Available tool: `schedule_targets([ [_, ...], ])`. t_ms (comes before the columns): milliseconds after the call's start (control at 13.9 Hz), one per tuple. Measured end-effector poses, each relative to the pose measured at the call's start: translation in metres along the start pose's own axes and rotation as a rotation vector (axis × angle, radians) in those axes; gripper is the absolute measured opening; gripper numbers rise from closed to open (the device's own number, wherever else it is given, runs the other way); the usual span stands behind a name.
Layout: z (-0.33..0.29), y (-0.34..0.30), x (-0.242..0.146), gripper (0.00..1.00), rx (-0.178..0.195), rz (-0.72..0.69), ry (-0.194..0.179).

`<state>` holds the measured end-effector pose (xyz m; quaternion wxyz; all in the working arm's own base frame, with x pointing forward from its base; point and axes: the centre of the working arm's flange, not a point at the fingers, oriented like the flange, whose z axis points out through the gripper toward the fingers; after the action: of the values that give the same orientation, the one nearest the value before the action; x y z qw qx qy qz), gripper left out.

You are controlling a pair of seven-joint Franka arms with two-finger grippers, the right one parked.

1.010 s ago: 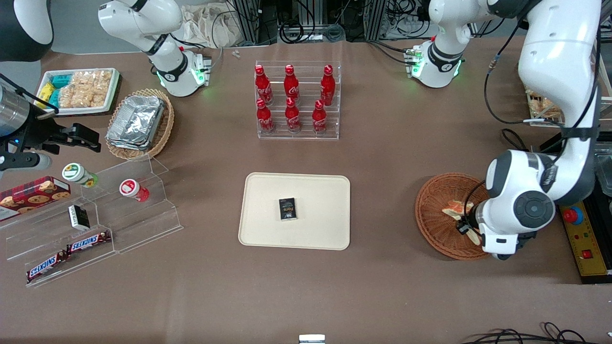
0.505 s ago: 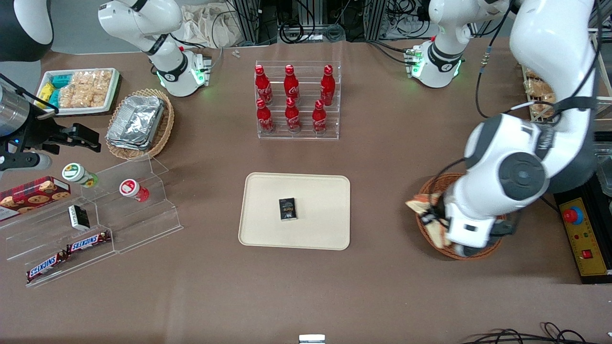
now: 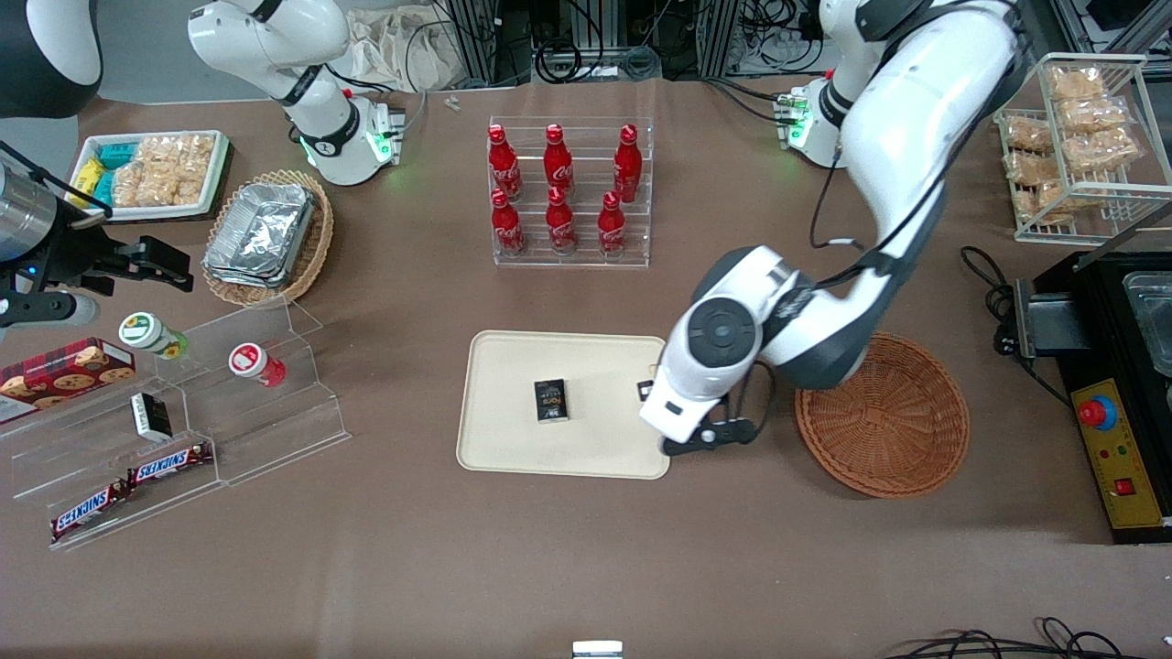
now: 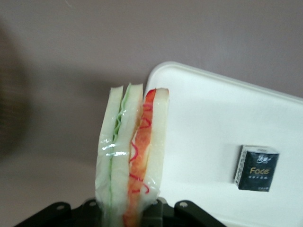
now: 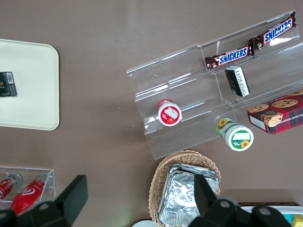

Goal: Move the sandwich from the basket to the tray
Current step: 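Carry the sandwich over the cream tray beside the dark box, then lower the sandwich onto the tray and open the left gripper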

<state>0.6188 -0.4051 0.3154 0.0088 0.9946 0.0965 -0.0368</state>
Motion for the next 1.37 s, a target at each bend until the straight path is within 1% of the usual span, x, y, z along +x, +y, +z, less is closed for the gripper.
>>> schedule_targets([
  [144, 0.035, 0.014, -0.003, 0.2, -0.018, 0.016, -0.002],
  [216, 0.054, 0.017, -0.002, 0.2, -0.021, 0.017, 0.002],
  [433, 0.094, 0.025, -0.008, 0.2, 0.009, 0.033, 0.008],
  [577, 0.101, 0.032, -0.017, 0.18, 0.018, 0.047, 0.005],
  [649, 0.101, 0.035, -0.019, 0.19, 0.019, 0.052, 0.005],
  [722, 0.1, 0.036, -0.02, 0.25, 0.019, 0.054, 0.006],
  [866, 0.099, 0.037, -0.02, 0.46, 0.018, 0.055, 0.009],
  [938, 0.096, 0.038, -0.019, 0.55, 0.018, 0.055, 0.011],
  [1010, 0.092, 0.037, -0.018, 0.66, 0.02, 0.052, 0.013],
  [1082, 0.085, 0.036, -0.016, 0.75, 0.028, 0.048, 0.013],
  [1155, 0.073, 0.034, -0.013, 0.86, 0.039, 0.043, 0.017],
  [1227, 0.054, 0.032, -0.012, 0.95, 0.046, 0.038, 0.028],
  [1299, 0.029, 0.029, -0.009, 1.0, 0.049, 0.03, 0.048],
  [1371, -0.001, 0.021, -0.004, 1.0, 0.052, 0.014, 0.072],
])
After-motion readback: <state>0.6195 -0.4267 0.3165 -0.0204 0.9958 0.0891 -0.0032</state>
